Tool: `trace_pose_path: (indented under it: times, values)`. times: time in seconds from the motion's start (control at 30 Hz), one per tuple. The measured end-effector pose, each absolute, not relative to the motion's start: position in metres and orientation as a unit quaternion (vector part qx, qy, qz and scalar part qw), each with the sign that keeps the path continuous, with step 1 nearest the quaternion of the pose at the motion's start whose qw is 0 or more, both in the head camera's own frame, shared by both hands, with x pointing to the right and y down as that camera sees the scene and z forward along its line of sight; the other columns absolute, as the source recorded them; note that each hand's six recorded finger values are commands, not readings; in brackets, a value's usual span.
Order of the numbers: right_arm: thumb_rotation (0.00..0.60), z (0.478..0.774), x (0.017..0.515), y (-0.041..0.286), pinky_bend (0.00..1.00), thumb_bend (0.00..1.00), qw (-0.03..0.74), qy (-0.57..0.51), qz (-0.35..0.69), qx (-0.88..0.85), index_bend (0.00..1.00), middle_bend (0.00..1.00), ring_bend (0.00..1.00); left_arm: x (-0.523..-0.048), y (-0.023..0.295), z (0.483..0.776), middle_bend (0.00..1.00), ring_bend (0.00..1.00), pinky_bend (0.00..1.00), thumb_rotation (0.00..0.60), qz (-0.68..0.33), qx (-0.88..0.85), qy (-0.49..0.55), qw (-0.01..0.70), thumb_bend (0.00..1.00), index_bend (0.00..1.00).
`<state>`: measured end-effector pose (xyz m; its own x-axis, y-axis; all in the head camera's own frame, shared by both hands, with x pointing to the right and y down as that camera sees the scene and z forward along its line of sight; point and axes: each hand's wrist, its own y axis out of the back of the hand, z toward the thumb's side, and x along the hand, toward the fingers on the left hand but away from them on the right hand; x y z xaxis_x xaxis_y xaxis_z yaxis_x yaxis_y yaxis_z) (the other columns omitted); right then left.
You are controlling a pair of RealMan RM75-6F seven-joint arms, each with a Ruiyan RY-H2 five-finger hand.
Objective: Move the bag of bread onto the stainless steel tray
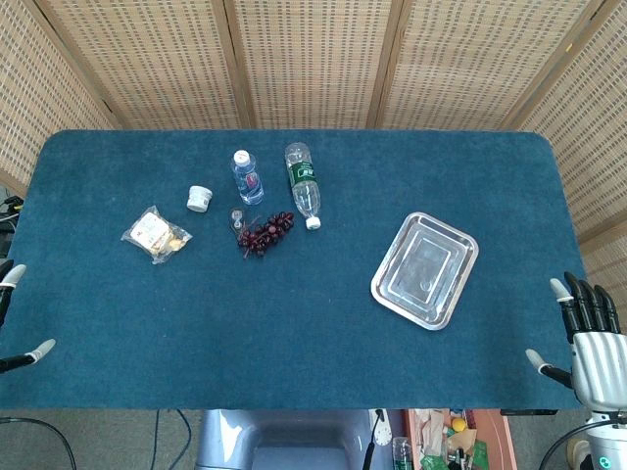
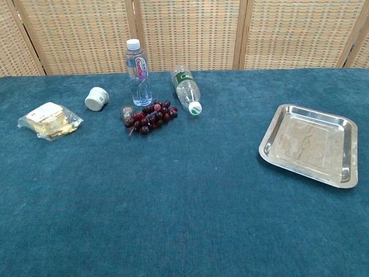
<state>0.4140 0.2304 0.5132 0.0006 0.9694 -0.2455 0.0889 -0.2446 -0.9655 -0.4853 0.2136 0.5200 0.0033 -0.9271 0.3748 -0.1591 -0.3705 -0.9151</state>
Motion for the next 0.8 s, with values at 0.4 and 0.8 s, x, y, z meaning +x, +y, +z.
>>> trace_pose_path:
  times: [0.4, 0.8]
  values:
    - [0.600, 0.516, 0.419, 0.228, 0.00, 0.00, 0.395, -0.461, 0.542, -0.581, 0.00, 0.00, 0.00, -0.481, 0.188, 0.554, 0.00, 0.00, 0.00, 0.600, -0.558, -0.635, 0.402, 0.353, 0.00, 0.00]
    - [0.600, 0.527, 0.432, 0.215, 0.00, 0.00, 0.379, -0.465, 0.575, -0.557, 0.00, 0.00, 0.00, -0.466, 0.085, 0.659, 0.00, 0.00, 0.00, 0.600, -0.609, -0.643, 0.275, 0.374, 0.00, 0.00]
